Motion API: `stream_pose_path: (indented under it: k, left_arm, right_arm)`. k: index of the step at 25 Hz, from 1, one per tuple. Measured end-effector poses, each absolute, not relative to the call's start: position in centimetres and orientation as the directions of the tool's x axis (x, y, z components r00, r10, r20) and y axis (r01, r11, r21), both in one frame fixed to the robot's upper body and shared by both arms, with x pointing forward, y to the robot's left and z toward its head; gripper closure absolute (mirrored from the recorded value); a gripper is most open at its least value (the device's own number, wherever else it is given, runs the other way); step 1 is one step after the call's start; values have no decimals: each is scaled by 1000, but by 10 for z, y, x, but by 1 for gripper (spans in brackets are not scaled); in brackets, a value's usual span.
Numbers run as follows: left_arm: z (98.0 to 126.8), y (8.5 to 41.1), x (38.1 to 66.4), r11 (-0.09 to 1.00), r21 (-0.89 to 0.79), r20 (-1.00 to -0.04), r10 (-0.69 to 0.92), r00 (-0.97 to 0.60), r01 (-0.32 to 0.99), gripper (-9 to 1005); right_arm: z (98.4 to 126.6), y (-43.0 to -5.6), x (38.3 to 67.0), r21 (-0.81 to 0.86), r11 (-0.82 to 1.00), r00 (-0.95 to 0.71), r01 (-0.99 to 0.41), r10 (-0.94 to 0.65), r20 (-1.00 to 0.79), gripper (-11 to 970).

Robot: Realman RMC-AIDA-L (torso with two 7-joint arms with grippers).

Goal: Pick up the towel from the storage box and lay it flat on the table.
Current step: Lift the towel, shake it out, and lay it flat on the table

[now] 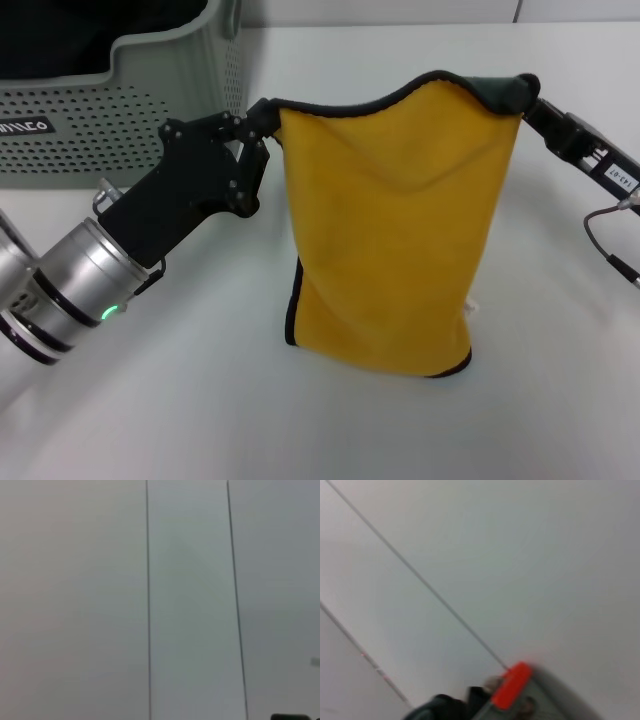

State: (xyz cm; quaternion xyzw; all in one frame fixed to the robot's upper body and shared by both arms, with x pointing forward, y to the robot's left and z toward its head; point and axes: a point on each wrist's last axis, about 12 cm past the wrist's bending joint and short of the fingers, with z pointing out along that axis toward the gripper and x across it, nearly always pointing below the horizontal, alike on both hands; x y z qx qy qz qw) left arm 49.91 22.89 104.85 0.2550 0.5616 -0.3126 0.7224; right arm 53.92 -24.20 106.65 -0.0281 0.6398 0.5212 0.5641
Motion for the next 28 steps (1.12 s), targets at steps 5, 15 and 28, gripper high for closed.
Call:
stream_pose_path:
  k: [5,15,28]
  left_arm:
    - [1054,234,478,614,-2,-946,-258,198,789,990]
    - [1058,265,392,575,-6,-862,-417,287,818,991]
    - [1060,267,339,586,32,-852,-407,328,810,991]
  right_arm:
    - [1081,-238,522,549,340,-314,-764,547,-776,953]
    - [1087,-252,465,398,181,-233,-899,573,-786,953]
    - [1079,-262,407,306,100,-185,-947,608,-772,953]
